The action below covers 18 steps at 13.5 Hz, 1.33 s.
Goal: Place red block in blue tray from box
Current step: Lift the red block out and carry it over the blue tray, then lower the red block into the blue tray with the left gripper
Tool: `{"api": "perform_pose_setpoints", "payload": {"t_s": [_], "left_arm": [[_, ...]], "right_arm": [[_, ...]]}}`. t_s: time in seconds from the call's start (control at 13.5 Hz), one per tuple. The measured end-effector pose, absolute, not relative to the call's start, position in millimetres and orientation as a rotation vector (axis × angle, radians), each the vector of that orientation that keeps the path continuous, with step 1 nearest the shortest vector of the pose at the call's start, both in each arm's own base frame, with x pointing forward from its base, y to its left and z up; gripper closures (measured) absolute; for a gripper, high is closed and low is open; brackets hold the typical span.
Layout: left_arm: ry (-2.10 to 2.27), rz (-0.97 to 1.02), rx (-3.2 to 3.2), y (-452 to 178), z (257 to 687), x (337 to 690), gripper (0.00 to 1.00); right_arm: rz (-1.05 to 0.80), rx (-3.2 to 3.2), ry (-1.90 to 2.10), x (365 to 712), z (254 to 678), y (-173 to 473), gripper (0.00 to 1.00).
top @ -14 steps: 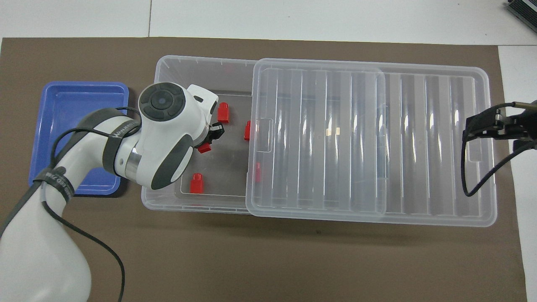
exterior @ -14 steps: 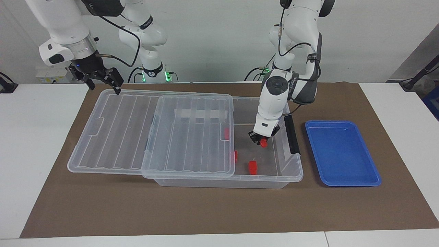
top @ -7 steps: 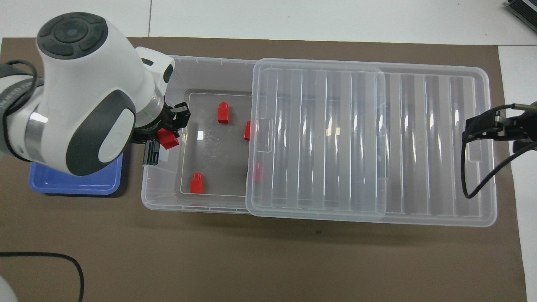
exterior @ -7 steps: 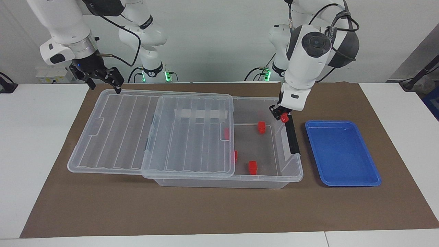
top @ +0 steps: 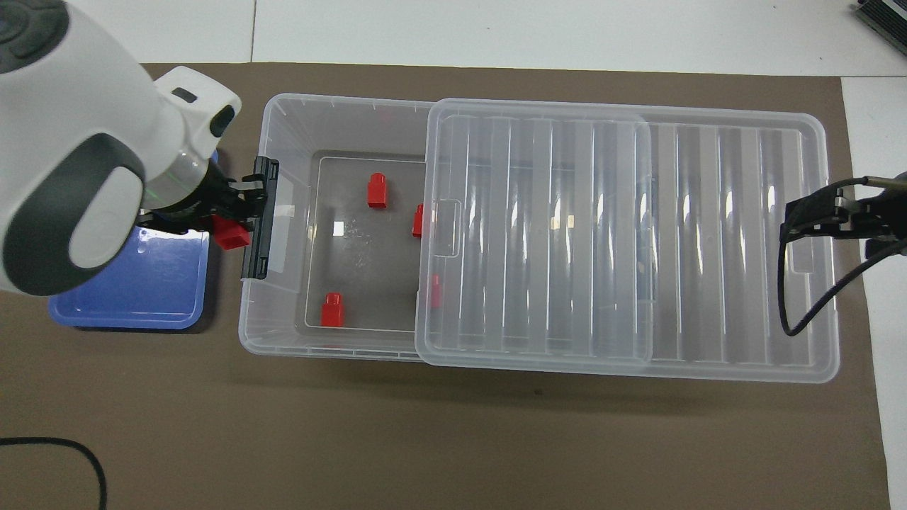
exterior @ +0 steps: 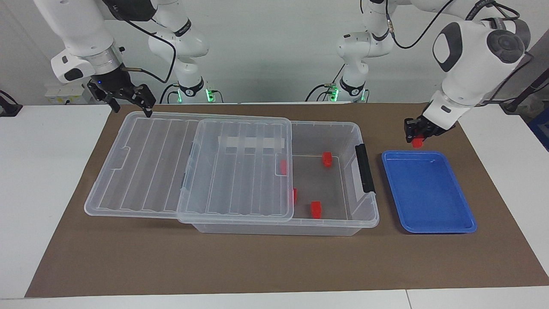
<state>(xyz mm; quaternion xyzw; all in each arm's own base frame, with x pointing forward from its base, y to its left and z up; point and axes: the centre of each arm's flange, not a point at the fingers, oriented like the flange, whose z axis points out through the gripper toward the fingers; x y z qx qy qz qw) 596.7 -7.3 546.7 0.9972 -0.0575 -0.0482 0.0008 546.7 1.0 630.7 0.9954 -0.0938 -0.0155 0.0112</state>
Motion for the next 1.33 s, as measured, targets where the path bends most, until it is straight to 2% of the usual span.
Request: {"api": "perform_pose_setpoints", "payload": {"t_s": [0.22, 0.59, 0.96, 1.33], "left_arm": [[-0.214, -0.016, 3.139, 42, 500, 592, 0.66], [-0.379, 0.108, 3.14, 89, 431, 580, 0.66], [-0.403, 0.182, 3.126, 82, 359, 596, 0.66], [-0.395, 0.174, 3.121, 83, 321, 590, 0.66]], "right_arm": [[0.008, 3.11, -0.274, 544, 606, -14, 0.45], [0.088, 3.086, -0.457, 534, 552, -86, 0.99], [0.167, 3.067, -0.522, 535, 516, -129, 0.99], [0.173, 3.066, -0.51, 545, 481, -149, 0.99]]}}
